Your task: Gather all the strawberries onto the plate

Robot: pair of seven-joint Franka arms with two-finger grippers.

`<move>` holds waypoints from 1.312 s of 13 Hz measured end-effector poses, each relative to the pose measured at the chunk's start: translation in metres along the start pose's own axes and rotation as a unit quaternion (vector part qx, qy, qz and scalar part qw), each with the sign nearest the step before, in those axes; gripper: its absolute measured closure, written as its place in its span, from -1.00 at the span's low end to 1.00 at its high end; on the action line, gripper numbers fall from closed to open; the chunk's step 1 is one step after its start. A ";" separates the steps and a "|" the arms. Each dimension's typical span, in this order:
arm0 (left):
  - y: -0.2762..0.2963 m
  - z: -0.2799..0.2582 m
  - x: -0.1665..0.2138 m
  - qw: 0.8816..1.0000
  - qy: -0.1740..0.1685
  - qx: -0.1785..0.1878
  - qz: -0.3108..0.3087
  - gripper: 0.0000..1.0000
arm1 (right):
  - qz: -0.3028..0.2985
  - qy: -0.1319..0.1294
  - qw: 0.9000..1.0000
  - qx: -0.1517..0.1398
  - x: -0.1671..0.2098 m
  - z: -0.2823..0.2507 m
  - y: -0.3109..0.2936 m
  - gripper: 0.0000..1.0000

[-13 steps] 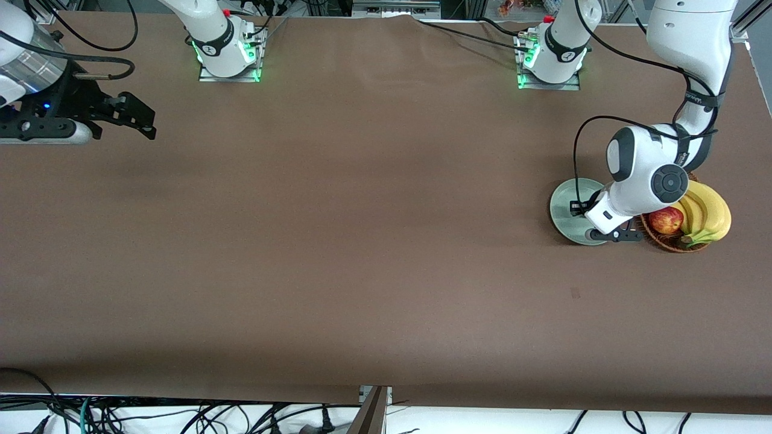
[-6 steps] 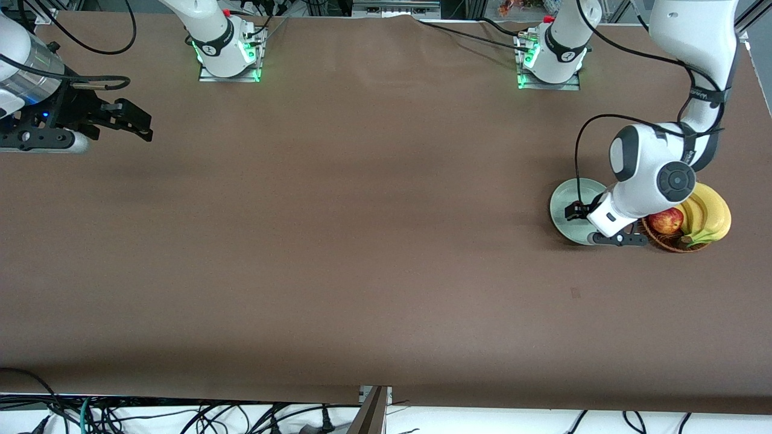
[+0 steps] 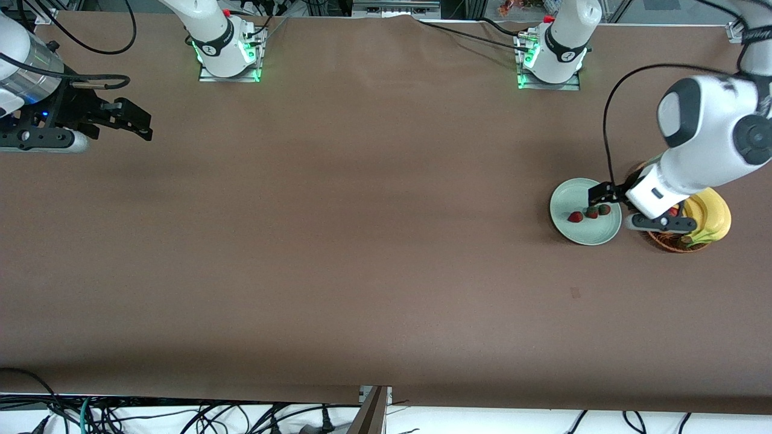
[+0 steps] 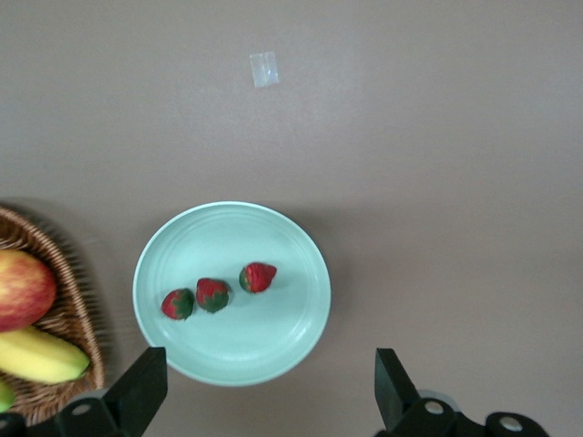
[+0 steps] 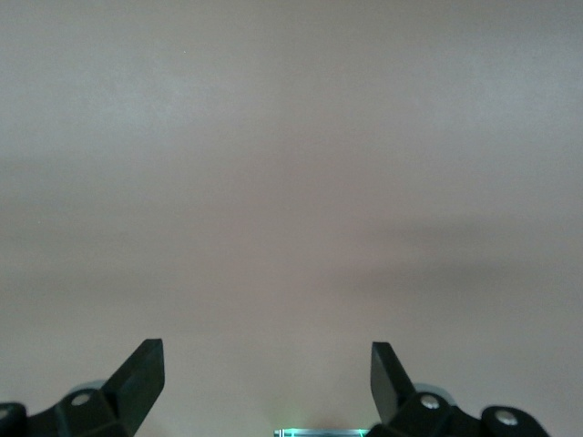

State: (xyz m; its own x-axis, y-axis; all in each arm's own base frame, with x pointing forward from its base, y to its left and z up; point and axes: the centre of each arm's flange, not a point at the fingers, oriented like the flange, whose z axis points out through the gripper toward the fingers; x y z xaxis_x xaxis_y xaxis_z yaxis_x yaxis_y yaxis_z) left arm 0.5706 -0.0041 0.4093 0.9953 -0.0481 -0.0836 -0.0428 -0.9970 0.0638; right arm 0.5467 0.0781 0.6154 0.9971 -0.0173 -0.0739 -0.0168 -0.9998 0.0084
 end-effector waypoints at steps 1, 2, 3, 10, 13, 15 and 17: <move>0.002 -0.017 -0.006 1.000 0.001 -0.003 0.003 -1.00 | 0.000 0.000 1.000 0.000 0.000 0.000 0.000 -1.00; 0.004 -0.033 -0.011 1.000 0.000 -0.006 0.005 -1.00 | 0.000 0.000 1.000 0.000 0.000 0.000 0.000 -1.00; 0.008 -0.051 -0.017 1.000 -0.006 -0.008 0.011 -1.00 | 0.000 0.000 1.000 0.000 0.000 0.000 0.000 -1.00; 0.038 -0.129 -0.027 0.999 -0.019 -0.009 0.039 -1.00 | 0.000 0.000 1.000 0.000 0.000 0.000 0.000 -1.00; 0.034 -0.140 -0.030 0.999 -0.023 -0.010 0.031 -1.00 | 0.000 0.000 1.000 0.000 0.000 0.000 0.000 -1.00; 0.032 -0.140 -0.032 0.999 -0.035 0.005 0.026 -1.00 | 0.000 0.000 1.000 0.000 0.000 0.000 0.000 -1.00; 0.031 -0.138 -0.033 0.999 -0.044 0.019 0.026 -1.00 | 0.000 0.000 1.000 0.000 0.000 0.000 0.000 -1.00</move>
State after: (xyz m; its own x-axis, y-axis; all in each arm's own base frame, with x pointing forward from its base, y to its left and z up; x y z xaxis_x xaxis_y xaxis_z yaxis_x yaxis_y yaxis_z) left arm 0.5481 -0.0251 0.5516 0.9803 -0.1029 -0.1683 -0.0988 -0.9946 0.0328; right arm 0.5466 0.0781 0.6156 0.9971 -0.0173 -0.0739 -0.0167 -0.9998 0.0084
